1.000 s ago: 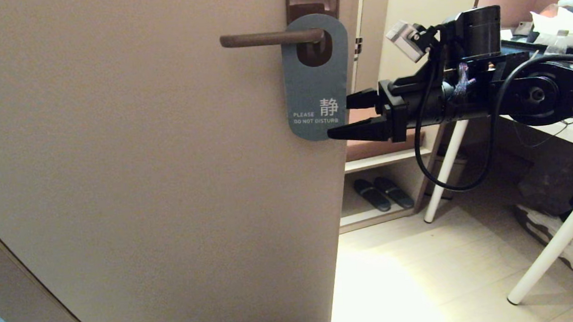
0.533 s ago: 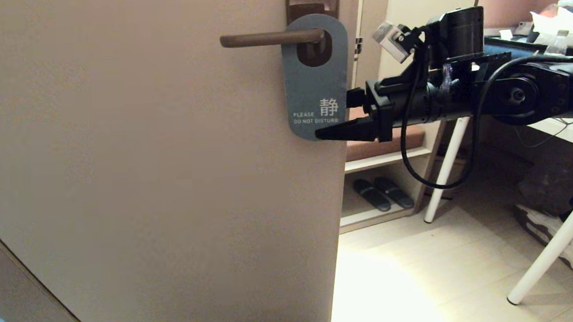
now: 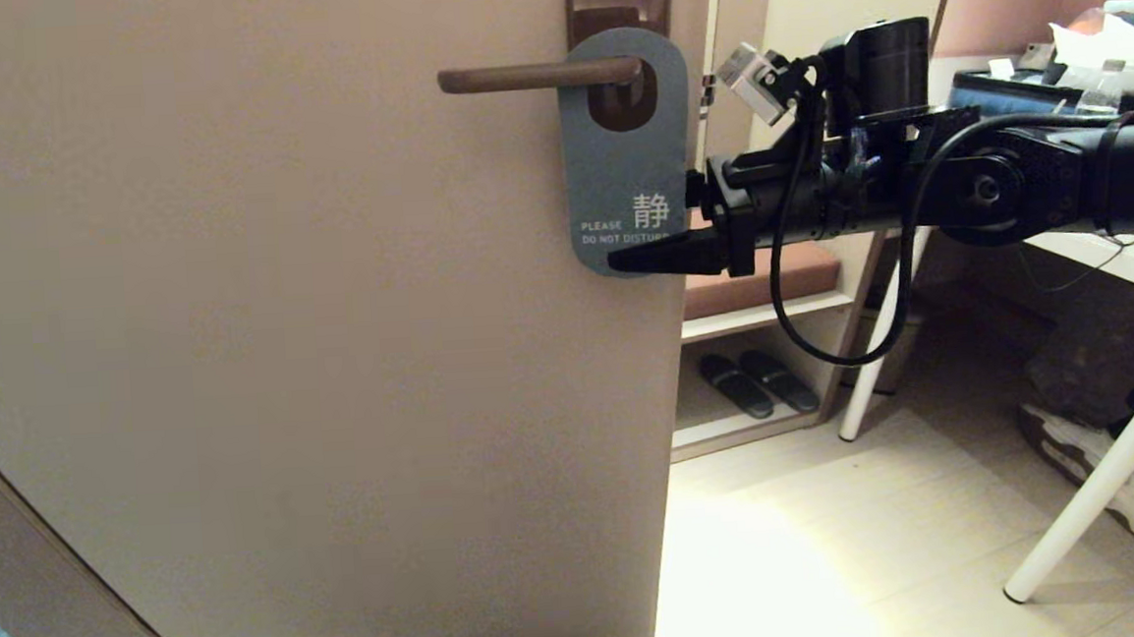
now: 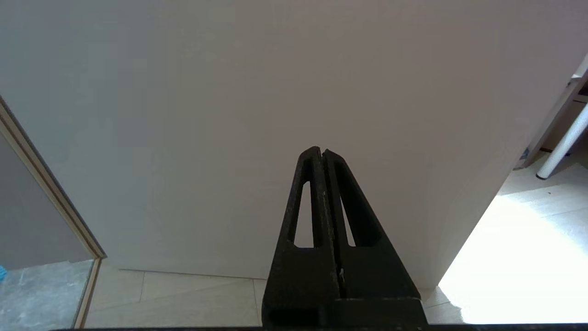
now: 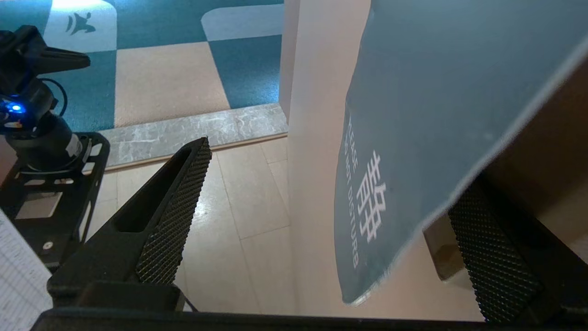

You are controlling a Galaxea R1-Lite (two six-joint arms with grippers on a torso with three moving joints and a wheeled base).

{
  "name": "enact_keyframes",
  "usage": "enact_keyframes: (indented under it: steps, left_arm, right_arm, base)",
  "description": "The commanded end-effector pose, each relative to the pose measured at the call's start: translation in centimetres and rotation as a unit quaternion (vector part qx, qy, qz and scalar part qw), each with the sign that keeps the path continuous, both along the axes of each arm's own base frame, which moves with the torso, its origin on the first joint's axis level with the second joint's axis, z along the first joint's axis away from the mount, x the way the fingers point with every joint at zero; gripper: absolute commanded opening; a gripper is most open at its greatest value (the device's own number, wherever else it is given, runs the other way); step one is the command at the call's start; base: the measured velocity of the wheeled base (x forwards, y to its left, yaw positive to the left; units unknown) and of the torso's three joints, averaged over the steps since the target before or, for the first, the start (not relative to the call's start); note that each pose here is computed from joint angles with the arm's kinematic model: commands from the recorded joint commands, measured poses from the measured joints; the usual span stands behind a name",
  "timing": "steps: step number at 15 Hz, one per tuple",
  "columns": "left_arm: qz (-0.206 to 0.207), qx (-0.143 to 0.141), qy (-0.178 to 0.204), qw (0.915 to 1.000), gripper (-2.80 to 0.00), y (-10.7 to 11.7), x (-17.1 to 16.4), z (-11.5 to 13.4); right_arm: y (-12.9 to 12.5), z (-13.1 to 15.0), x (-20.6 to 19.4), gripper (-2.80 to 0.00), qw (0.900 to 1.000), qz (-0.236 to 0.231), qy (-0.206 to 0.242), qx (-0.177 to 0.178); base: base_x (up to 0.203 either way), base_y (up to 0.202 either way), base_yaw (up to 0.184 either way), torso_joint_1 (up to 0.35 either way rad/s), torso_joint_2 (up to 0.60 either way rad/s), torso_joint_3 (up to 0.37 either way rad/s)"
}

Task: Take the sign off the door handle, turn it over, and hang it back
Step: Take down the sign

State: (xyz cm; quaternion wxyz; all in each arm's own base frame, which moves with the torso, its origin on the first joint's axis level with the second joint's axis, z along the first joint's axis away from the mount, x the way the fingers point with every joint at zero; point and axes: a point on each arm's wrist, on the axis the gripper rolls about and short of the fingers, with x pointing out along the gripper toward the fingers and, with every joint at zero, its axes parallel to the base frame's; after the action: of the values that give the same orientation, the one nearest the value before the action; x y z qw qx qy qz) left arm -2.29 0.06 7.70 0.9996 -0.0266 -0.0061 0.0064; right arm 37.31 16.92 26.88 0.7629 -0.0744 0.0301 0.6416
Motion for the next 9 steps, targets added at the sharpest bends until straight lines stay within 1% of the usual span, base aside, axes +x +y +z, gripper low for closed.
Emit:
enact_keyframes:
  steps: [1,4,9]
  left_arm:
    - [0.000,0.000,0.001,1.0000,-2.80,0.00,0.01,0.00]
    - [0.000,0.000,0.001,1.0000,-2.80,0.00,0.01,0.00]
    - [0.000,0.000,0.001,1.0000,-2.80,0.00,0.01,0.00]
  right_arm:
    - [0.42,-0.19,0.20,0.00,1.000,0.007,-0.001,0.000]
    - [1.00,-0.10,0.01,0.00,1.000,0.014,-0.002,0.001]
    - [1.07,-0.09,-0.02,0.00,1.000,0.015,-0.003,0.002]
  base:
    - [0.000,0.000,0.000,0.000,0.00,0.000]
    - [0.000,0.000,0.000,0.000,0.00,0.000]
    - [0.000,0.000,0.000,0.000,0.00,0.000]
